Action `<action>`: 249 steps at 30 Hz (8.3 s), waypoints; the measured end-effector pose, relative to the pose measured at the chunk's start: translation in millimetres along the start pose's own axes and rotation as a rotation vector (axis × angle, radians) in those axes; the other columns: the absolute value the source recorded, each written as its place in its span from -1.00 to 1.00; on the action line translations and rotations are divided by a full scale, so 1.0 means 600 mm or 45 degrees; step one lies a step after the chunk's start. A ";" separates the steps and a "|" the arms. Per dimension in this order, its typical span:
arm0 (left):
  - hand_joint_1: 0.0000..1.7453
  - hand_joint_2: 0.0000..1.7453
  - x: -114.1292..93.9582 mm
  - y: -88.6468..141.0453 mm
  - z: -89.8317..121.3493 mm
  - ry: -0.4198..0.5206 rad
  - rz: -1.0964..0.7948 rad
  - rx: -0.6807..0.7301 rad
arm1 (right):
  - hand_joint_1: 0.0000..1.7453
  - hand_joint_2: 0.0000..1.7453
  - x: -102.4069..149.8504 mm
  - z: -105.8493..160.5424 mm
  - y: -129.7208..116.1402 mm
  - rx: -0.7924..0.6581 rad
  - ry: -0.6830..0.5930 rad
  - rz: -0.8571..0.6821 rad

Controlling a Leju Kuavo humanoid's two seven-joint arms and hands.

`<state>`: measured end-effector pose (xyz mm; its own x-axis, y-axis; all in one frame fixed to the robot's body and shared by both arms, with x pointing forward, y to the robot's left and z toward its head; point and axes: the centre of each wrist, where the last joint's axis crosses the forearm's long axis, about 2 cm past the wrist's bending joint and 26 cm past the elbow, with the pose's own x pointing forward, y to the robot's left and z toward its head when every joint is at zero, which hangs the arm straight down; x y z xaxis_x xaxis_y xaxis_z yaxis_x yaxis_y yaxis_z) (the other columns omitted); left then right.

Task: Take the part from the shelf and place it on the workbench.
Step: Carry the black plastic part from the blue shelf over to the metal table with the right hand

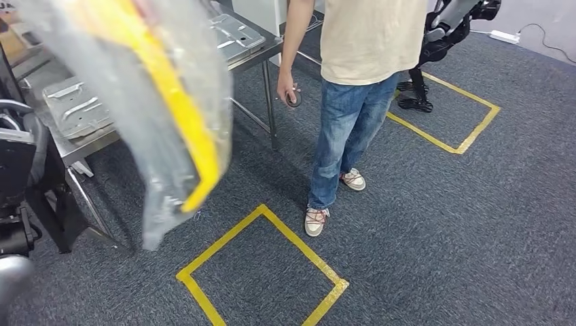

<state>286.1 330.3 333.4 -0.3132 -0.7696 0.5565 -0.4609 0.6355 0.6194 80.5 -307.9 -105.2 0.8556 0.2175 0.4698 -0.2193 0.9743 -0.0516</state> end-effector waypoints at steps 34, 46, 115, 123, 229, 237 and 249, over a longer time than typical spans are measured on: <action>1.00 1.00 -0.022 0.022 0.005 0.155 0.212 0.176 | -1.00 -1.00 0.008 -0.003 0.013 0.024 -0.012 0.023; 1.00 1.00 -0.021 0.019 0.005 0.142 0.219 0.163 | -1.00 -1.00 0.010 -0.003 0.012 -0.002 -0.032 0.022; 1.00 1.00 -0.017 0.041 -0.009 0.090 0.216 0.158 | -1.00 -1.00 0.024 -0.008 0.030 0.035 -0.063 0.013; 1.00 1.00 -0.015 0.041 -0.010 0.085 0.216 0.156 | -1.00 -1.00 0.024 -0.008 0.030 0.035 -0.064 0.013; 1.00 1.00 -0.007 0.052 -0.017 0.096 0.199 0.069 | -1.00 -1.00 0.033 -0.009 0.055 0.075 -0.088 -0.007; 1.00 1.00 -0.007 0.052 -0.017 0.096 0.200 0.067 | -1.00 -1.00 0.034 -0.010 0.055 0.075 -0.090 -0.006; 1.00 1.00 -0.013 0.058 -0.012 0.107 0.193 0.079 | -1.00 -1.00 0.035 -0.010 0.059 0.081 -0.091 0.001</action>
<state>278.7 359.1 354.5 -0.3139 -0.6558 0.6866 -0.4650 0.7366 0.4910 93.6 -268.6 -102.3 0.8204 0.2114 0.5313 -0.2515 0.9678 0.0033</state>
